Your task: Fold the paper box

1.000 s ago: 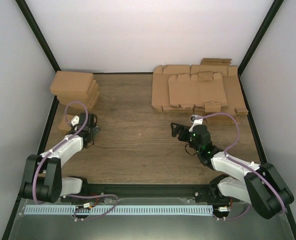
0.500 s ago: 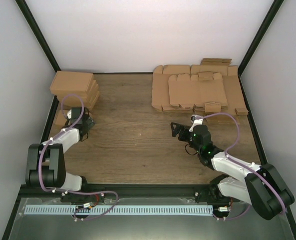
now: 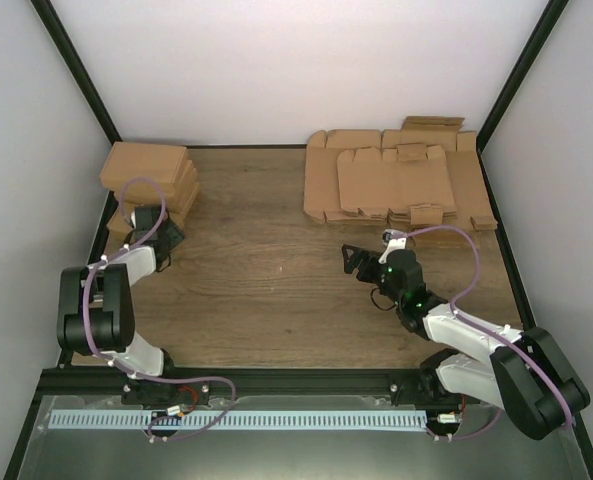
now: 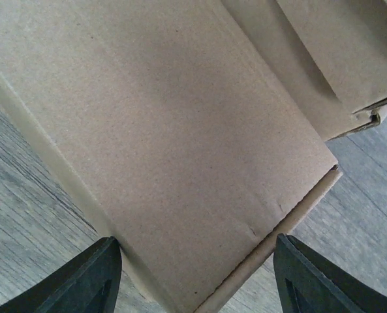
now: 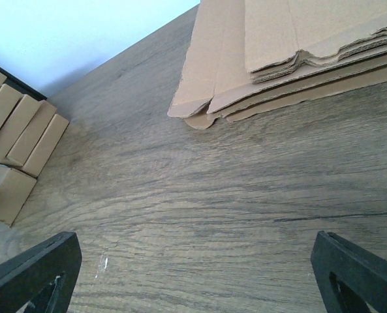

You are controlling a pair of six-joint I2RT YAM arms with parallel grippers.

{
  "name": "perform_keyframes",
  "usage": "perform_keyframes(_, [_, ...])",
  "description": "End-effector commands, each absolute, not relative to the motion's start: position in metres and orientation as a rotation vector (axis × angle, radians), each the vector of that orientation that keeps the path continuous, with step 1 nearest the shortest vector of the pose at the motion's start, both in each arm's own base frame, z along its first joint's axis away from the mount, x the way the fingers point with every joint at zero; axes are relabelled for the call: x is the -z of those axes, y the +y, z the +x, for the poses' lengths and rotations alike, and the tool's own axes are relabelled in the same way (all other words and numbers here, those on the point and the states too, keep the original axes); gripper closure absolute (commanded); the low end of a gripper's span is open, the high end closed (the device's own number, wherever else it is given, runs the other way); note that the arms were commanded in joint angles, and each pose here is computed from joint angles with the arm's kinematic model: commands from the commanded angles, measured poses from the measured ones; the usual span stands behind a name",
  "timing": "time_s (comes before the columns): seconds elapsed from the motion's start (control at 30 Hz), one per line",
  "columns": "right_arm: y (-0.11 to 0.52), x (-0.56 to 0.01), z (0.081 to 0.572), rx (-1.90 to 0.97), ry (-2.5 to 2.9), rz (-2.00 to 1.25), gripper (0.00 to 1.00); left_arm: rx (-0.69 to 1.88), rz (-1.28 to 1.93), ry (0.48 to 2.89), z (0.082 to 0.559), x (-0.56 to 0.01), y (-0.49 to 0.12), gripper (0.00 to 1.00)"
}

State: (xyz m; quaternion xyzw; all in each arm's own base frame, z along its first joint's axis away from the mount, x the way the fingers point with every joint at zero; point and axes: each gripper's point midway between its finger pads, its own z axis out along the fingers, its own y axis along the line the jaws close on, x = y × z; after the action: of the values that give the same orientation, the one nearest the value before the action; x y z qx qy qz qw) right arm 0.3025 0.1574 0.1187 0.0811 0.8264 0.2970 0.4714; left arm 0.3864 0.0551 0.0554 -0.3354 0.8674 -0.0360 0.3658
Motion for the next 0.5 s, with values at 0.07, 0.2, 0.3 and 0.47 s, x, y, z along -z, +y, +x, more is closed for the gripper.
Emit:
perform_keyframes(0.07, [0.154,-0.125,0.305,-0.728,1.988,0.209,0.0,0.092,-0.969,2.236,0.383,-0.04,0.062,0.36])
perform_keyframes(0.2, [0.154,-0.125,0.305,-0.727,1.989,0.209,0.0,0.08,-1.009,2.21,0.382,-0.043,0.067,0.4])
perform_keyframes(0.3, [0.154,-0.126,0.305,-0.728,1.986,0.208,0.0,0.086,-1.009,2.183,0.382,-0.047,0.068,0.4])
perform_keyframes(0.47, [0.155,-0.124,0.305,-0.728,1.991,0.205,0.0,0.154,-0.992,2.206,0.395,-0.041,0.06,0.4])
